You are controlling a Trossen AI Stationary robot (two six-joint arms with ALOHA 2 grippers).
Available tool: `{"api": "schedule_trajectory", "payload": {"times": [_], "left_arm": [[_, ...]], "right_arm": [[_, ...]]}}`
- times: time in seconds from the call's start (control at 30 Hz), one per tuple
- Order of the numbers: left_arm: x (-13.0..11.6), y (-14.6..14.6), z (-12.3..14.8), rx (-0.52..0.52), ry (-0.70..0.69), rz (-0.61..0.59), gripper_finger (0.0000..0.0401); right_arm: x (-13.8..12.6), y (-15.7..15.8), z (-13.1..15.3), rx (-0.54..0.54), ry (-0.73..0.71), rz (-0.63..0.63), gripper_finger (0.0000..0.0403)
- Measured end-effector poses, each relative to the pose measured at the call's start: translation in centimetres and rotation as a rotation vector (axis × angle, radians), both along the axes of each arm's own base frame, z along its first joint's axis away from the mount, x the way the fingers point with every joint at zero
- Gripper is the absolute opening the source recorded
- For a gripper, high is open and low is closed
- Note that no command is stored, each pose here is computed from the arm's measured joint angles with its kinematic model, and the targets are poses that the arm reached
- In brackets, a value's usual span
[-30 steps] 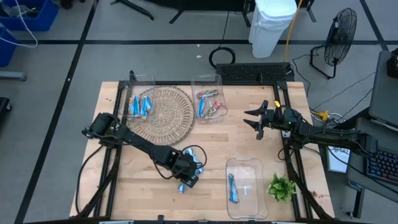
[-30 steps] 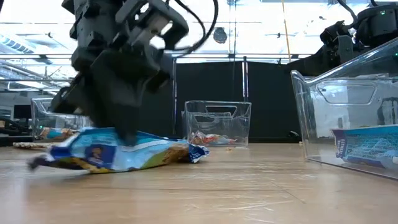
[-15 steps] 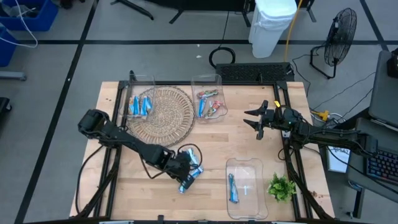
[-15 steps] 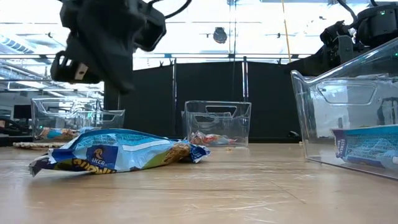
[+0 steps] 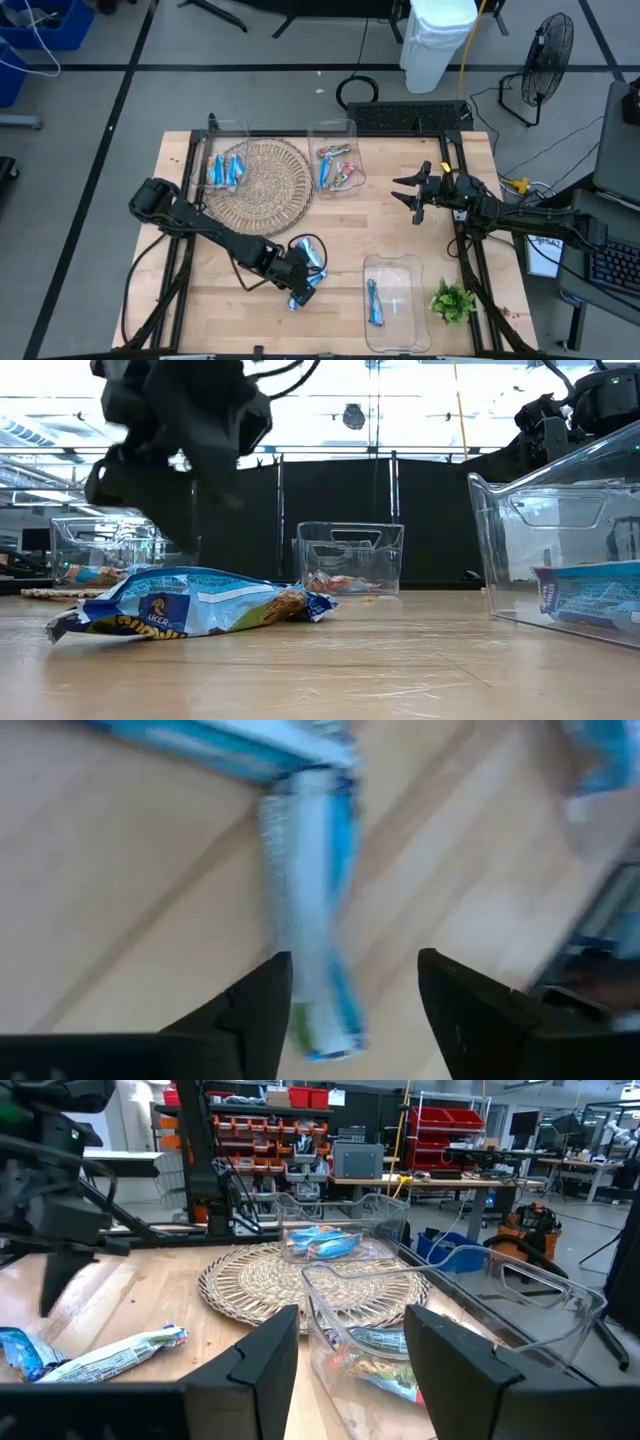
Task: Pick and place Granola Bars by type
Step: Put the blue granola bar into the bottom transparent bin
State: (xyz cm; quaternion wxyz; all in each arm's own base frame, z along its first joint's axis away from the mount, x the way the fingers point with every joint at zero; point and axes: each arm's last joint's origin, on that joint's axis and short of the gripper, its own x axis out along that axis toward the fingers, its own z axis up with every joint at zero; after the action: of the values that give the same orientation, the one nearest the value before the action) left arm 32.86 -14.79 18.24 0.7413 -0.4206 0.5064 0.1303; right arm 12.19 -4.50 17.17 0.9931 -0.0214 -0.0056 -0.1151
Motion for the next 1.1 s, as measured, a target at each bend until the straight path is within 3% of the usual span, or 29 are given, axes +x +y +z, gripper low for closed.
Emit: {"api": "schedule_trajectory", "payload": {"times": [0.2, 0.73, 1.0, 1.1], "left_arm": [[0.1, -0.1, -1.6, 0.022, 0.062, -0.011, 0.0227], [0.1, -0.1, -2.9, 0.05, 0.109, -0.011, 0.0227], [0.5, 0.3, -3.4, 0.015, 0.131, -0.006, 0.0227], [0.5, 0.3, -3.3, 0.004, 0.134, -0.008, 0.0209]], "right_arm": [[0.0, 0.0, 0.0, 0.001, 0.002, 0.0, 0.0174], [0.0, 0.0, 0.0, 0.001, 0.002, 0.0, 0.0174], [0.0, 0.0, -0.1, 0.003, 0.006, 0.0, 0.0174], [0.0, 0.0, -0.1, 0.004, 0.008, 0.0, 0.0174]]}}
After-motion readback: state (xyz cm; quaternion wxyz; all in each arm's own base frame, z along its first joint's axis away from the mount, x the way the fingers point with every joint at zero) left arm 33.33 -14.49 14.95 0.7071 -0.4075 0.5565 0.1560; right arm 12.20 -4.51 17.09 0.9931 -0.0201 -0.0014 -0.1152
